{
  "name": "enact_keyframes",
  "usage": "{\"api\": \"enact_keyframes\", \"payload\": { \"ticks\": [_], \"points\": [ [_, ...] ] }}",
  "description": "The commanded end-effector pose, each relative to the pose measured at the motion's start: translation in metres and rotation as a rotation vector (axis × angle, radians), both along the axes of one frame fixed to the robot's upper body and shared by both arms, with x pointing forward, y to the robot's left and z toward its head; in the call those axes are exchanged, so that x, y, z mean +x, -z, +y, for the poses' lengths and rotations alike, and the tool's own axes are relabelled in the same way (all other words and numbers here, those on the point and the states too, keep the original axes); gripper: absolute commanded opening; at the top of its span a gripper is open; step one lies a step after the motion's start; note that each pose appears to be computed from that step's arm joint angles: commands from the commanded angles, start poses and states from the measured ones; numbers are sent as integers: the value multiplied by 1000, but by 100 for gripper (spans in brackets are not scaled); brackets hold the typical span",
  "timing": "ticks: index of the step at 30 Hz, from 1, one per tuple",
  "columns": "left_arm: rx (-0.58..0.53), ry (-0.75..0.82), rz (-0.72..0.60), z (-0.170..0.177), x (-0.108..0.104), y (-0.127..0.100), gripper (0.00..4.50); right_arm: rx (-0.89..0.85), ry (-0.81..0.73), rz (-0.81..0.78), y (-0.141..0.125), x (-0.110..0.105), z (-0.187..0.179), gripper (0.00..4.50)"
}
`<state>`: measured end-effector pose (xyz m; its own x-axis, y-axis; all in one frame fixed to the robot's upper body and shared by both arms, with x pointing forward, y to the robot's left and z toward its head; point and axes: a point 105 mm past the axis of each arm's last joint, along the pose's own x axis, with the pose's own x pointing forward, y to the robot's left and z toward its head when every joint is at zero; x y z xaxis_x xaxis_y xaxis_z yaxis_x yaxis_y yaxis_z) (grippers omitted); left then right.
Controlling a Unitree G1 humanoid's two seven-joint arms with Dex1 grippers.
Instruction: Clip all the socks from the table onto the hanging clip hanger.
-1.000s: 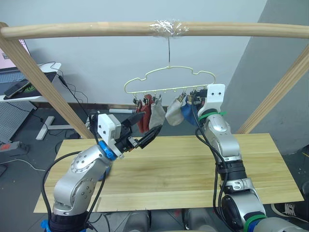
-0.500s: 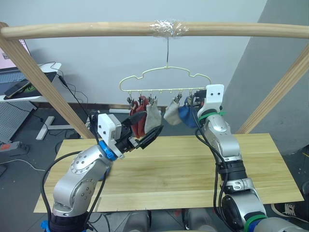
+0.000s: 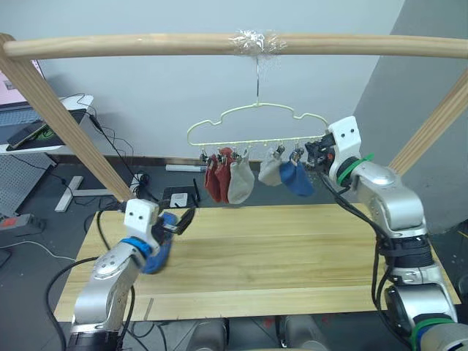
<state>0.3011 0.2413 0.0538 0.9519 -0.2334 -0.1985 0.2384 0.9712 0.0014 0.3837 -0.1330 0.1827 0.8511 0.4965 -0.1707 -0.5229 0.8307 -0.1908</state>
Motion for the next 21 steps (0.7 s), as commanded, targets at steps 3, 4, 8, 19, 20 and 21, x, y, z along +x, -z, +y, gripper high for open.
{"api": "enact_keyframes", "payload": {
  "ticks": [3,4,8,19,20,21],
  "points": [
    [77,-123,90,35,13,31,450,3,-51,27,-10,-6,0,1],
    [69,-129,124,37,15,40,450,13,-49,32,-11,-6,0,1],
    [39,-113,228,36,23,65,450,50,-38,53,-14,-8,1,1],
    [96,-76,448,42,21,106,450,53,-22,63,-13,-13,4,1],
    [90,-64,455,40,20,108,450,53,-20,62,-13,-13,4,1],
    [82,-60,461,39,19,109,421,53,-19,61,-13,-12,4,0]
  ]
}}
